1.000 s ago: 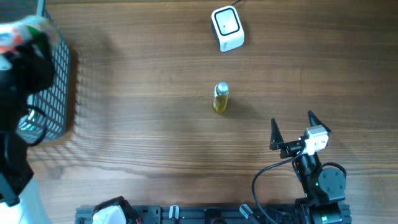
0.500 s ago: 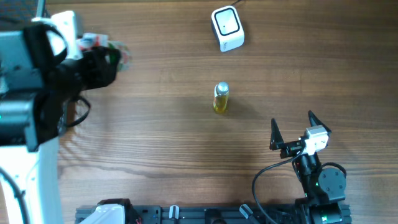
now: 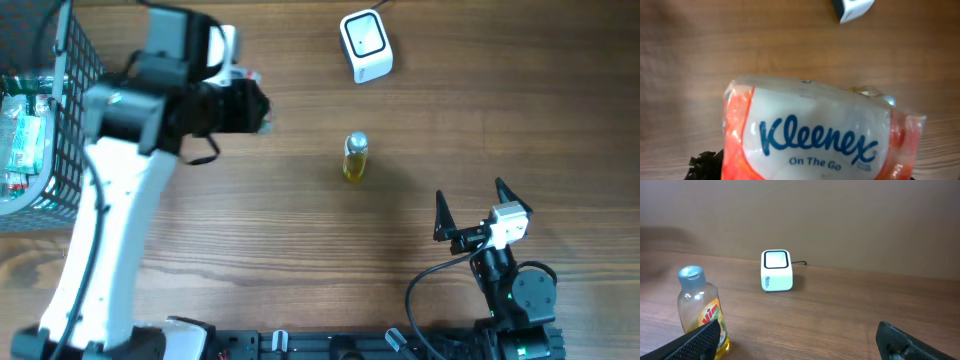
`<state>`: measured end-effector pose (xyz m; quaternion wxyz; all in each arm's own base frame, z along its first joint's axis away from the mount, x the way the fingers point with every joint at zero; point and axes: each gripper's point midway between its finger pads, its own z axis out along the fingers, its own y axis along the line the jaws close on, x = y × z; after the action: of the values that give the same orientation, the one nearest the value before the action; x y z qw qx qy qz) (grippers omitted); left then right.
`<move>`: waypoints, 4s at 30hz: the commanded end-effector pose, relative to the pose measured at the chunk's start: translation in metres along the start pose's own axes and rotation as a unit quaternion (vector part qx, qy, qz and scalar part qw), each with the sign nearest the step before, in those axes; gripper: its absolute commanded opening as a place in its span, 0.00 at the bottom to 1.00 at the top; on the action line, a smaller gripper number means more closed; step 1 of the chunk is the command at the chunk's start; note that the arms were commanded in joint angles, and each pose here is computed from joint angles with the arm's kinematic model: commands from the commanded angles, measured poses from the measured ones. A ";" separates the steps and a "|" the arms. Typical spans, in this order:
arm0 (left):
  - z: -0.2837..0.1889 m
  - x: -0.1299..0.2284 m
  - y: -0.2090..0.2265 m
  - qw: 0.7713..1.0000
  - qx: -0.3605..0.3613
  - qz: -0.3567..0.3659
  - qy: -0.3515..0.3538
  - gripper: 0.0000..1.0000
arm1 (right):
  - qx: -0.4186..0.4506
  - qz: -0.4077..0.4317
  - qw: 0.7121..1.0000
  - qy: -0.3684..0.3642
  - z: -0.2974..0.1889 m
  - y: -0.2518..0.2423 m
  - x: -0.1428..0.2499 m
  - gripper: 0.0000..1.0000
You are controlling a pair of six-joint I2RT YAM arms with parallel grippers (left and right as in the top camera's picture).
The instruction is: Scan the item barcode
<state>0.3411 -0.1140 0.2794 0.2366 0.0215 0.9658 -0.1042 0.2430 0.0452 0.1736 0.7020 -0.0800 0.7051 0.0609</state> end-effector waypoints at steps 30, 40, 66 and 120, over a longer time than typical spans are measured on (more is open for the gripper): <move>0.175 0.086 0.023 0.992 -0.080 -0.068 0.066 0.42 | 0.007 0.001 1.000 -0.002 0.000 -0.003 -0.001 1.00; 0.186 0.100 -0.006 0.996 -0.062 -0.027 0.061 0.43 | 0.007 0.001 1.000 -0.002 0.000 -0.003 -0.001 1.00; 0.197 0.095 -0.009 0.996 -0.059 -0.032 0.052 1.00 | 0.007 0.001 1.000 -0.002 0.000 -0.003 -0.001 1.00; 0.000 -0.043 0.029 0.989 0.001 -0.093 -0.117 1.00 | 0.007 0.001 1.000 -0.002 0.000 -0.003 -0.001 0.99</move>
<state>0.3805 -0.0534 0.3086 0.3749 -0.1227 0.9163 -0.0691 0.2431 0.0452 0.1736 0.7020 -0.0799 0.7051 0.0607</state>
